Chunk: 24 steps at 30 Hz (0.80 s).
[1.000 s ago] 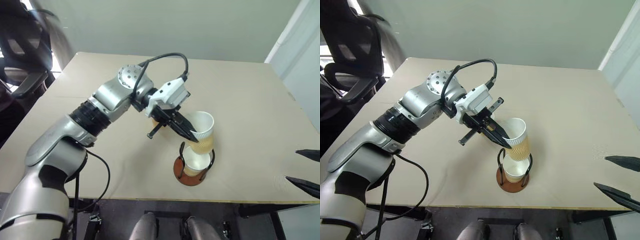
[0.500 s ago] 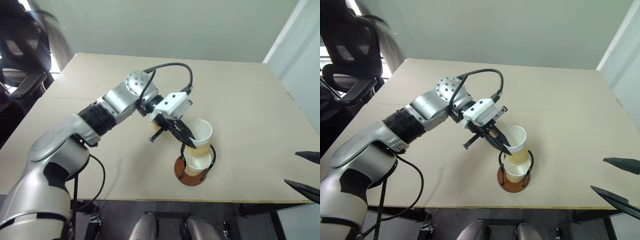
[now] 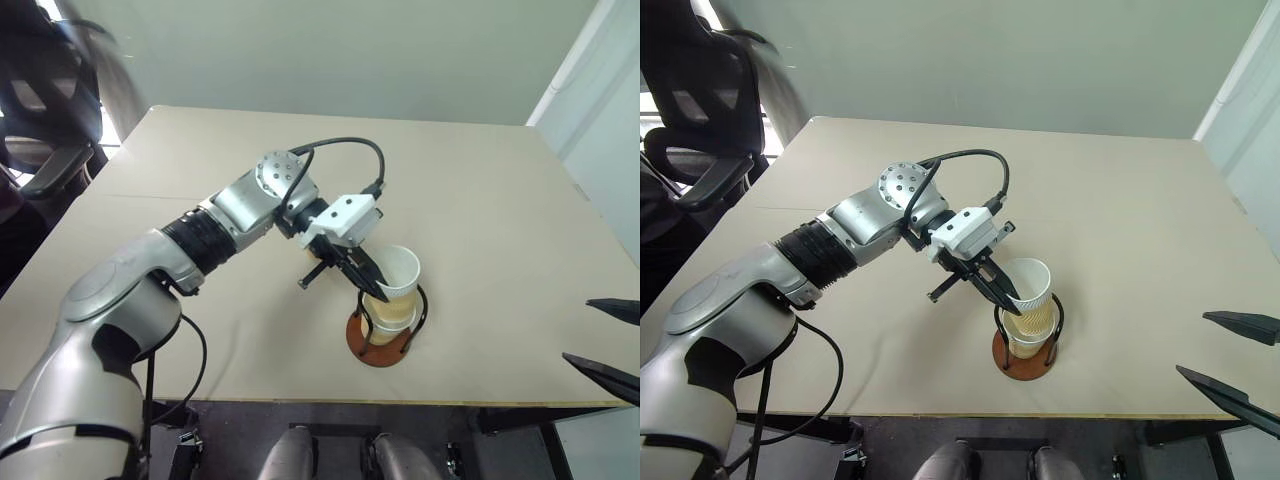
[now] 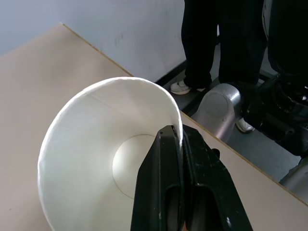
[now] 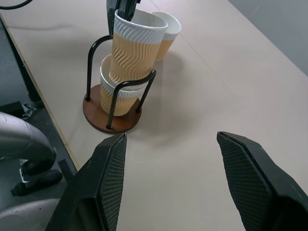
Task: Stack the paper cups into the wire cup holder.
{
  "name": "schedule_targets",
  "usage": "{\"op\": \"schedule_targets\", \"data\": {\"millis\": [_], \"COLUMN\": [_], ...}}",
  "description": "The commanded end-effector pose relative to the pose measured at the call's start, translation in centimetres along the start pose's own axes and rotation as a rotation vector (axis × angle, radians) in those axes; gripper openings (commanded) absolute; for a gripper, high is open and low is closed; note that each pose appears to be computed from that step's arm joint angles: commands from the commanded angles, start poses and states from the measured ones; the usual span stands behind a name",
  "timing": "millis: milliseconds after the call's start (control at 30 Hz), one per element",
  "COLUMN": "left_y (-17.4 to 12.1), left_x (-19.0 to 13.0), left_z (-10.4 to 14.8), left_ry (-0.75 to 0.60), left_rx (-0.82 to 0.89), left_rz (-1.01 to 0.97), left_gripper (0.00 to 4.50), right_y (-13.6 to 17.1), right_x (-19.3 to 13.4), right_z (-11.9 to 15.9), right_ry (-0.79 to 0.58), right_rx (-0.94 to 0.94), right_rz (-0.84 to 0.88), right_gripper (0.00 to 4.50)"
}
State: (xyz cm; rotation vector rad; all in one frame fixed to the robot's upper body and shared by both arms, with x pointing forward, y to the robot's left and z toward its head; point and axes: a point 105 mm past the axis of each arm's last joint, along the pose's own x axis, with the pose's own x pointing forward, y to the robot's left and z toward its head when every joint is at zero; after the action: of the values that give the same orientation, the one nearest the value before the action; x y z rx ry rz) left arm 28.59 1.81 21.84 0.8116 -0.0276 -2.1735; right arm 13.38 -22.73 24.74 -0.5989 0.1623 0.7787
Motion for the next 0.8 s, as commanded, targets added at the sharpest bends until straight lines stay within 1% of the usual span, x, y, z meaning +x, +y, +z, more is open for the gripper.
{"op": "schedule_targets", "data": {"millis": [33, 200, 233, 267, 400, 533, 633, 700, 800], "left_y": [-0.1, -0.1, -0.1, -0.1, -0.1, 0.6, 1.3, 2.0, 2.5], "left_x": [-0.1, -0.1, -0.1, -0.1, -0.1, -0.2, -0.7, -1.9, -5.0], "left_z": [0.6, 0.2, 0.2, 0.1, 0.1, 0.7, 1.5, 2.2, 3.2], "left_ry": [0.017, 0.032, 0.033, 0.034, 0.035, 0.007, -0.033, -0.064, -0.085], "left_rx": [0.046, 0.019, 0.014, 0.011, 0.023, 0.039, 0.033, 0.023, -0.004], "left_rz": [-0.045, -0.047, -0.048, -0.049, -0.05, -0.022, 0.02, 0.078, 0.199], "left_gripper": [0.05, 0.05, 0.45, 0.65, 2.08, 3.5, 3.5, 3.5, 3.5], "right_y": [0.0, 0.0, 0.0, 0.0, 0.0, -0.1, -0.2, -0.4, -0.8], "right_x": [0.0, 0.1, 0.1, 0.1, 0.1, 0.1, 0.2, 0.5, 1.0], "right_z": [0.2, 0.3, 0.3, 0.3, 0.2, 0.1, 0.2, 0.3, 0.3], "right_ry": [-0.01, -0.012, -0.012, -0.012, -0.011, -0.01, -0.02, -0.028, -0.04], "right_rx": [-0.011, -0.013, -0.013, -0.013, -0.012, -0.012, -0.018, -0.023, -0.031], "right_rz": [-0.009, -0.009, -0.009, -0.009, -0.009, -0.008, 0.01, 0.024, 0.044], "right_gripper": [3.04, 3.04, 3.04, 3.04, 3.04, 3.04, 3.04, 3.04, 3.04]}}
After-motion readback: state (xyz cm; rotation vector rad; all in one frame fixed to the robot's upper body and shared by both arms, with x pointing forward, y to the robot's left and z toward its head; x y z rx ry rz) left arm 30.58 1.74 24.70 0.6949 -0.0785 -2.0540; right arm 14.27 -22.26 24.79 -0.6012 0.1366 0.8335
